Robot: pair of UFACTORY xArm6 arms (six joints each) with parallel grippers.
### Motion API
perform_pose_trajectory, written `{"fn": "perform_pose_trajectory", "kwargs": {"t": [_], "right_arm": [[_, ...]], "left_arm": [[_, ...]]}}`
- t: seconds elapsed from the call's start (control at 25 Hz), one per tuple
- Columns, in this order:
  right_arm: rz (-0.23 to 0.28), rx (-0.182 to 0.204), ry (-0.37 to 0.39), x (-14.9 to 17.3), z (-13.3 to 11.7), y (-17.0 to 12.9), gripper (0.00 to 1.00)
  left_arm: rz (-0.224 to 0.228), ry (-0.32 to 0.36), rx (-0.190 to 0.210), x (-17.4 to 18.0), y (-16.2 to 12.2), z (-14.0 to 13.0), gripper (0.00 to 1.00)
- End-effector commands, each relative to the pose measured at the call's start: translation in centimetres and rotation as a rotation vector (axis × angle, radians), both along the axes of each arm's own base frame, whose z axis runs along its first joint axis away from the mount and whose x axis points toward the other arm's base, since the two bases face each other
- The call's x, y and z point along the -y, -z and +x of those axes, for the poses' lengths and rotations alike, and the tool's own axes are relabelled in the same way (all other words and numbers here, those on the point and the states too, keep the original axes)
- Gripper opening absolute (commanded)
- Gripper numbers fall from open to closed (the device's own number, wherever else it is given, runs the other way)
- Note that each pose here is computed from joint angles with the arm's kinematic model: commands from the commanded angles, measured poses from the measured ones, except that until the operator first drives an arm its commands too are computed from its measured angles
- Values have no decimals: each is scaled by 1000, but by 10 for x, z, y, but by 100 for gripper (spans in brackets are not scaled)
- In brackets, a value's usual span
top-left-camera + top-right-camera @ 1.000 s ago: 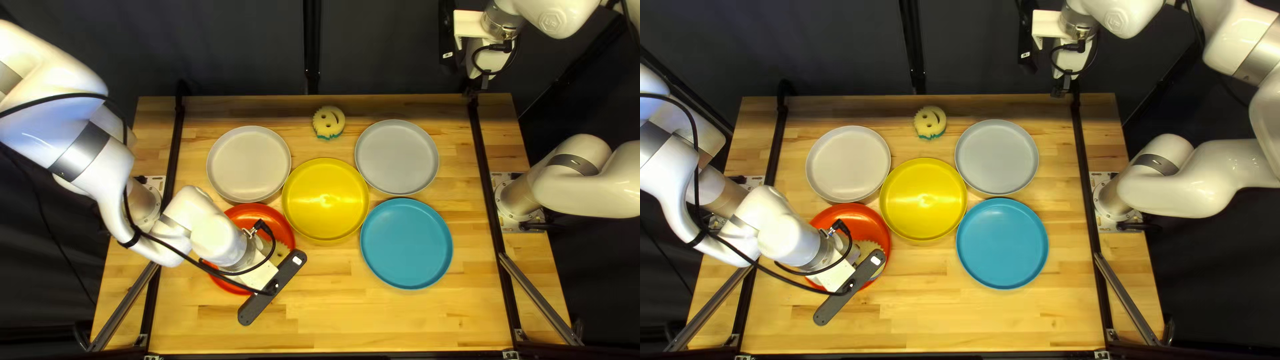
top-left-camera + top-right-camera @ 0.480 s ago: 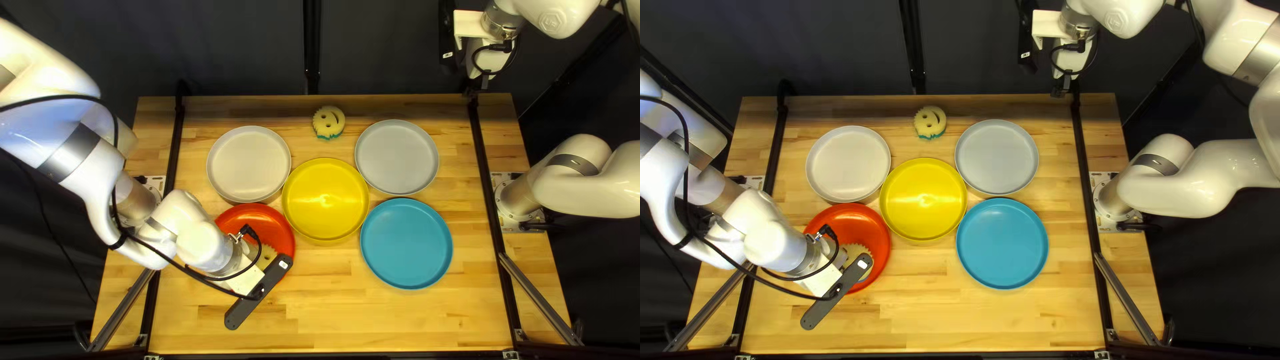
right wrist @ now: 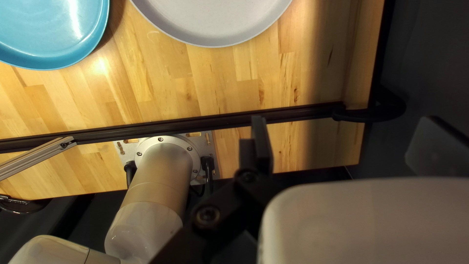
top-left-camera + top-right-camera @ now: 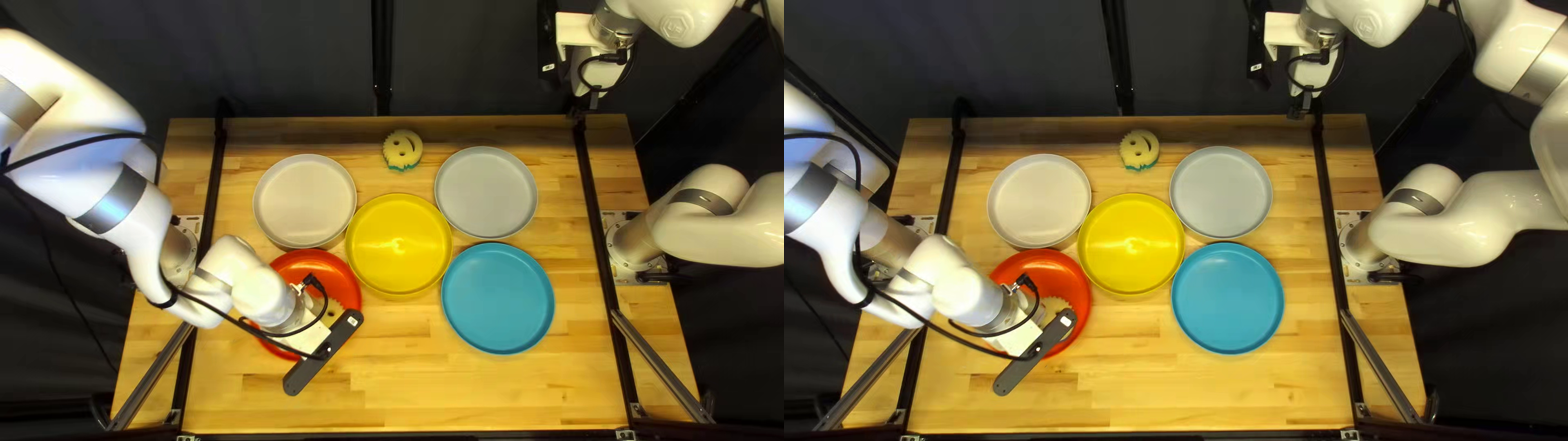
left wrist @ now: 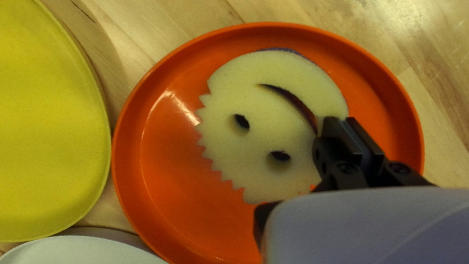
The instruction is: Pick up sponge and scrub the plate
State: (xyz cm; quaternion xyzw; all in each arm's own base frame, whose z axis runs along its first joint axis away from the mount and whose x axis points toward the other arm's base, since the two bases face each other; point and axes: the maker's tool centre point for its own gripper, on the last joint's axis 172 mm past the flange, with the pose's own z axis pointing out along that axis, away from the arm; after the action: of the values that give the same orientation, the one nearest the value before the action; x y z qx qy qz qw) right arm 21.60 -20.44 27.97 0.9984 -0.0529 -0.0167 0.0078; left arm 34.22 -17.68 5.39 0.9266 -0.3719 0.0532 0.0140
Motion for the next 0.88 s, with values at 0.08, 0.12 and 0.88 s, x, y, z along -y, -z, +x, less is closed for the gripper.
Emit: {"fn": "perform_pose_trajectory", "kwargs": {"t": [0.08,0.12,0.88], "right_arm": [[0,0,0,0,0,0,100],[0,0,0,0,0,0,100],[0,0,0,0,0,0,100]], "left_arm": [[-6,-16,-8,-29,2,-6,0],[-7,-22,-12,-35,3,-9,0],[-43,-28,-22,38,-7,-43,0]]}}
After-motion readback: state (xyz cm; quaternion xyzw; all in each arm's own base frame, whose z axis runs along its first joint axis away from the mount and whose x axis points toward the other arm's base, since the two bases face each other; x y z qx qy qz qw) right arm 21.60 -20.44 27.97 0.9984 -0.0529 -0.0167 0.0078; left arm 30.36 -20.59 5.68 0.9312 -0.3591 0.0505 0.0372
